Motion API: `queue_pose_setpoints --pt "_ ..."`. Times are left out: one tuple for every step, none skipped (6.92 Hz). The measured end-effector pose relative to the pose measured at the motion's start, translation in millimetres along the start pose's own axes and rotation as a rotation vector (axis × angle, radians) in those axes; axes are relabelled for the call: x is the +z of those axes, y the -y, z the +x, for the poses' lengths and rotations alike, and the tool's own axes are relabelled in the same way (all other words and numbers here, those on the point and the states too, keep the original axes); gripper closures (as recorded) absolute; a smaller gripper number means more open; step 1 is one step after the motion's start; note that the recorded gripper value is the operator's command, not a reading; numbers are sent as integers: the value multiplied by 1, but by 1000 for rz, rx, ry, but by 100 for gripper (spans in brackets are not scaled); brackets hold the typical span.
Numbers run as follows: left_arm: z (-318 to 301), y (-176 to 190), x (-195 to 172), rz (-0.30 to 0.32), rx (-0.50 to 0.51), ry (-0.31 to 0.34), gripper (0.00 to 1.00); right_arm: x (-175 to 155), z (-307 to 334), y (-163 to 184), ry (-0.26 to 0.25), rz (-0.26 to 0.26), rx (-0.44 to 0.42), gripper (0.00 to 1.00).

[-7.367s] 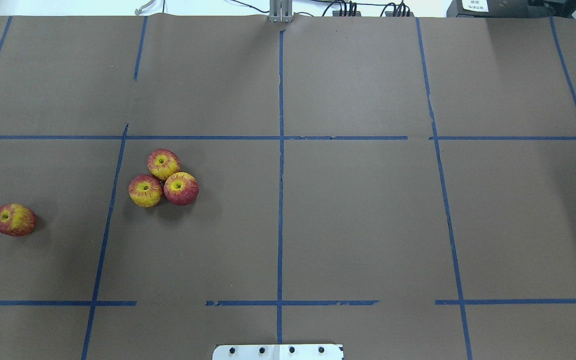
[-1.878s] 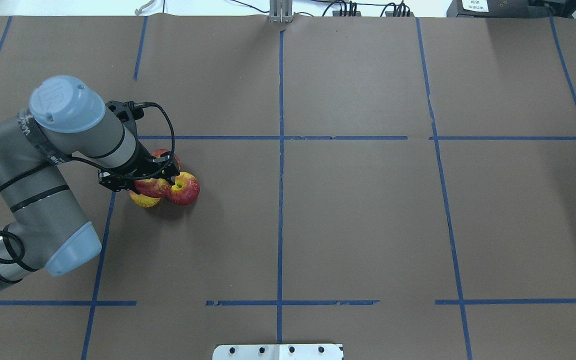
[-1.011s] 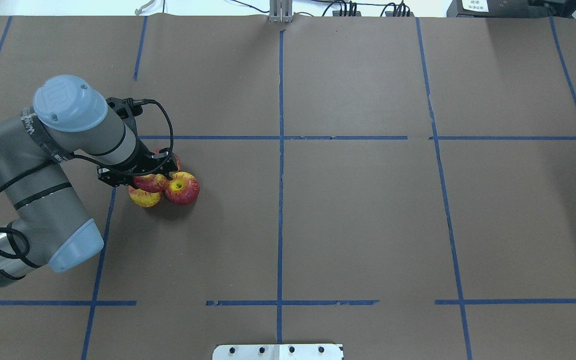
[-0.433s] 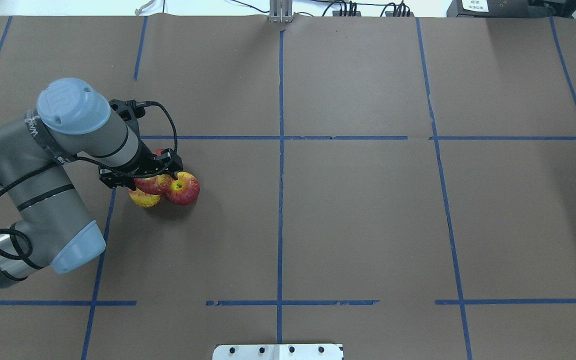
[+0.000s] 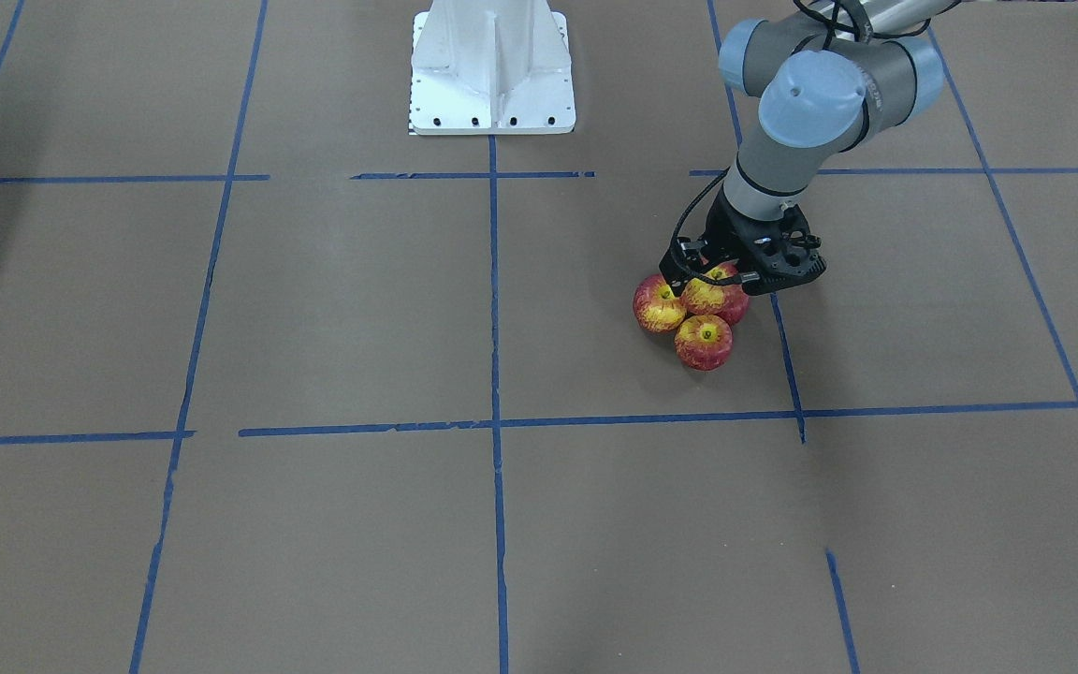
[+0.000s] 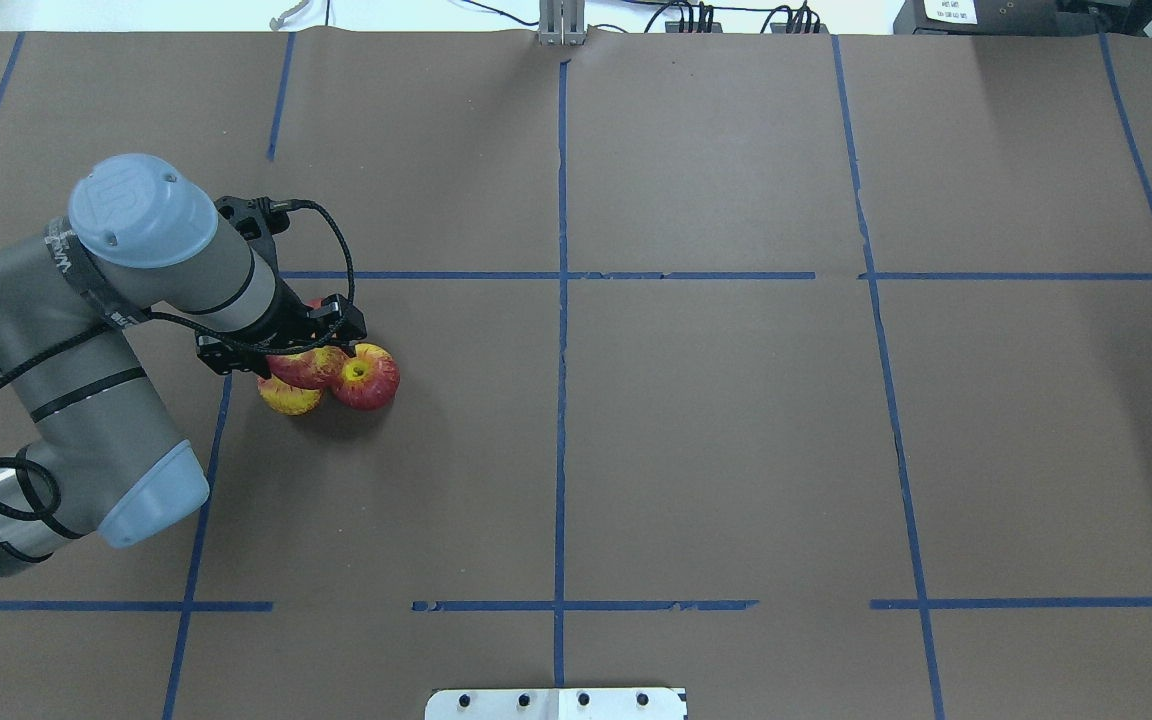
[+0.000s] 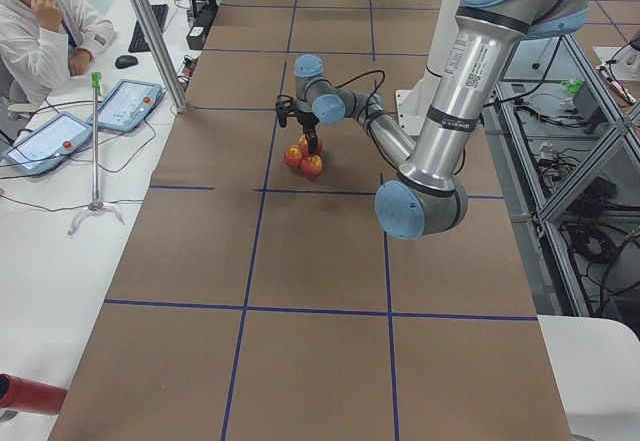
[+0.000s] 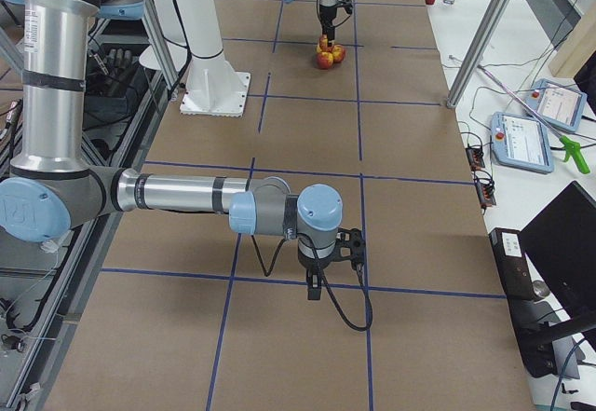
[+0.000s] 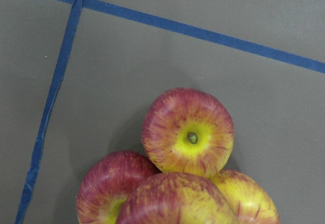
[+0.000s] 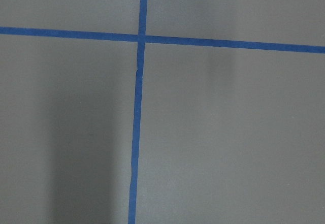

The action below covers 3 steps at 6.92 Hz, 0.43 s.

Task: Stack apples
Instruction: 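Open the left gripper and withdraw the left arm away from the apples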

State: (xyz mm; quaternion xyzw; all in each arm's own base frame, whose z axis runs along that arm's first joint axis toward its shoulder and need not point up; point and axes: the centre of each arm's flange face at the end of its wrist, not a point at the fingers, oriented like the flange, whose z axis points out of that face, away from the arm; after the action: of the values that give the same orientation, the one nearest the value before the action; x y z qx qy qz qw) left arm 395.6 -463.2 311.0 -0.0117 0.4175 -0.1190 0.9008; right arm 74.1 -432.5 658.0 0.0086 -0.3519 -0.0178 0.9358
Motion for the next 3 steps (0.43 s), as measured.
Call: queue_pose_setpoints --pt "-4 8 -26 31 43 -28 0 0 0 0 0 0 0 0" --pt "-19 18 -48 61 81 -39 0 0 0 0 0 0 0 0" --pt "-46 29 -62 86 135 -29 0 0 0 0 0 0 0 0"
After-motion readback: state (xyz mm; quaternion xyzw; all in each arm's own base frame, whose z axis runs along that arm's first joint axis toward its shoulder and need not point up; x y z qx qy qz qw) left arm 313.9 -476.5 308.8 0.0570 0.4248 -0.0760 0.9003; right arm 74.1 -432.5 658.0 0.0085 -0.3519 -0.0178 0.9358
